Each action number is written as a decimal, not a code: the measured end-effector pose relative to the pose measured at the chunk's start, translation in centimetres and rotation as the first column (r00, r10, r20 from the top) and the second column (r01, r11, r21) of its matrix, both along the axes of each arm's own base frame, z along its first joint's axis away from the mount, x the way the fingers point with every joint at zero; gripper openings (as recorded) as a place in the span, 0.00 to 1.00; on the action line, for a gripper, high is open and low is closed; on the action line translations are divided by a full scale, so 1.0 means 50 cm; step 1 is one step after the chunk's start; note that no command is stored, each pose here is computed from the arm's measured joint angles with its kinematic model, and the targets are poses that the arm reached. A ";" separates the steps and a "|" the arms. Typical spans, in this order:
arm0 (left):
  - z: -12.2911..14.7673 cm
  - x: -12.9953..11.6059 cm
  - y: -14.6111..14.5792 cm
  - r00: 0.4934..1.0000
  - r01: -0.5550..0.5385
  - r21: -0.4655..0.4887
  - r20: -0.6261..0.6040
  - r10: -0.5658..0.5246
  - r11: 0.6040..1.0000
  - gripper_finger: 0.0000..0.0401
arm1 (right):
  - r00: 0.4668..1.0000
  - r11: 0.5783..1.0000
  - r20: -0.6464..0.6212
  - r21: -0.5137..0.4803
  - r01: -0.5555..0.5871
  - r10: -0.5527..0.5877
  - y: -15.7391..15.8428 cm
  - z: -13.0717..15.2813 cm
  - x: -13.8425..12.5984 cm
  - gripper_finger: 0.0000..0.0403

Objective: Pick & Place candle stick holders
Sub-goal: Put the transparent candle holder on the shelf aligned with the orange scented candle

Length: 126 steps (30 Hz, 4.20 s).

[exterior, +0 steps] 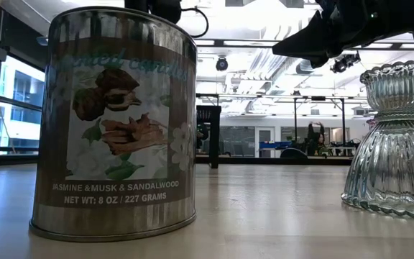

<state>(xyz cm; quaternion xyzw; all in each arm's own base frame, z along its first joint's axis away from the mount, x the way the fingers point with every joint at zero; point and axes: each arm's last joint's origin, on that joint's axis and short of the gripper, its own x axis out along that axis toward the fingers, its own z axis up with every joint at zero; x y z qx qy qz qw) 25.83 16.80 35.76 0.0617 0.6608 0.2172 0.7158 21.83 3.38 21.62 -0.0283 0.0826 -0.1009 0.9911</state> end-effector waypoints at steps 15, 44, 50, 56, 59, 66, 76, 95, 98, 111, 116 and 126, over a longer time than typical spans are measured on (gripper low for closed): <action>-0.003 -0.005 0.017 0.999 -0.030 -0.020 0.024 0.031 0.999 0.07 | 1.000 1.000 -0.001 0.000 -0.001 0.001 0.000 0.000 0.000 0.00; -0.013 0.002 0.021 0.997 -0.070 -0.025 0.018 0.070 0.997 0.19 | 1.000 1.000 -0.001 0.000 -0.002 0.002 0.000 0.000 0.000 0.00; -0.013 0.002 0.021 0.997 -0.070 -0.025 0.018 0.070 0.997 0.24 | 1.000 1.000 -0.001 0.000 -0.002 0.002 0.000 0.000 0.000 0.00; -0.013 0.003 0.022 0.997 -0.066 -0.020 0.024 0.067 0.998 0.24 | 1.000 1.000 -0.001 0.000 -0.002 0.002 0.000 0.000 0.000 0.00; -0.012 0.005 0.023 0.997 -0.066 -0.014 0.035 0.066 0.998 0.24 | 1.000 1.000 -0.001 0.000 -0.002 0.002 0.000 0.000 0.000 0.00; -0.012 0.006 0.024 0.998 -0.057 -0.014 0.040 0.057 0.998 0.24 | 1.000 1.000 -0.002 -0.003 -0.002 0.002 0.000 0.000 0.000 0.00; -0.013 0.007 0.022 0.996 -0.055 -0.054 0.064 0.059 0.997 0.24 | 1.000 1.000 -0.002 -0.003 -0.002 0.002 0.000 0.000 0.000 0.00; -0.011 0.004 0.020 0.997 -0.059 -0.048 0.054 0.061 0.997 0.27 | 1.000 1.000 -0.002 0.000 -0.017 0.017 0.001 0.000 0.000 0.00; -0.011 0.004 0.020 0.997 -0.060 -0.046 0.051 0.062 0.997 0.34 | 1.000 1.000 -0.002 0.000 -0.020 0.020 0.001 0.000 0.000 0.00; -0.005 -0.004 0.019 0.997 -0.071 0.001 0.010 0.071 0.997 0.50 | 1.000 1.000 -0.002 0.000 -0.020 0.020 0.001 0.000 0.000 0.00; 0.016 -0.002 0.017 0.996 -0.059 -0.020 0.069 0.060 0.998 0.50 | 1.000 1.000 -0.002 0.000 -0.020 0.020 0.001 0.000 0.000 0.00; 0.051 -0.011 0.008 0.993 -0.046 -0.054 0.105 0.051 0.998 0.48 | 1.000 1.000 -0.002 0.002 -0.031 0.031 0.002 0.000 0.000 0.00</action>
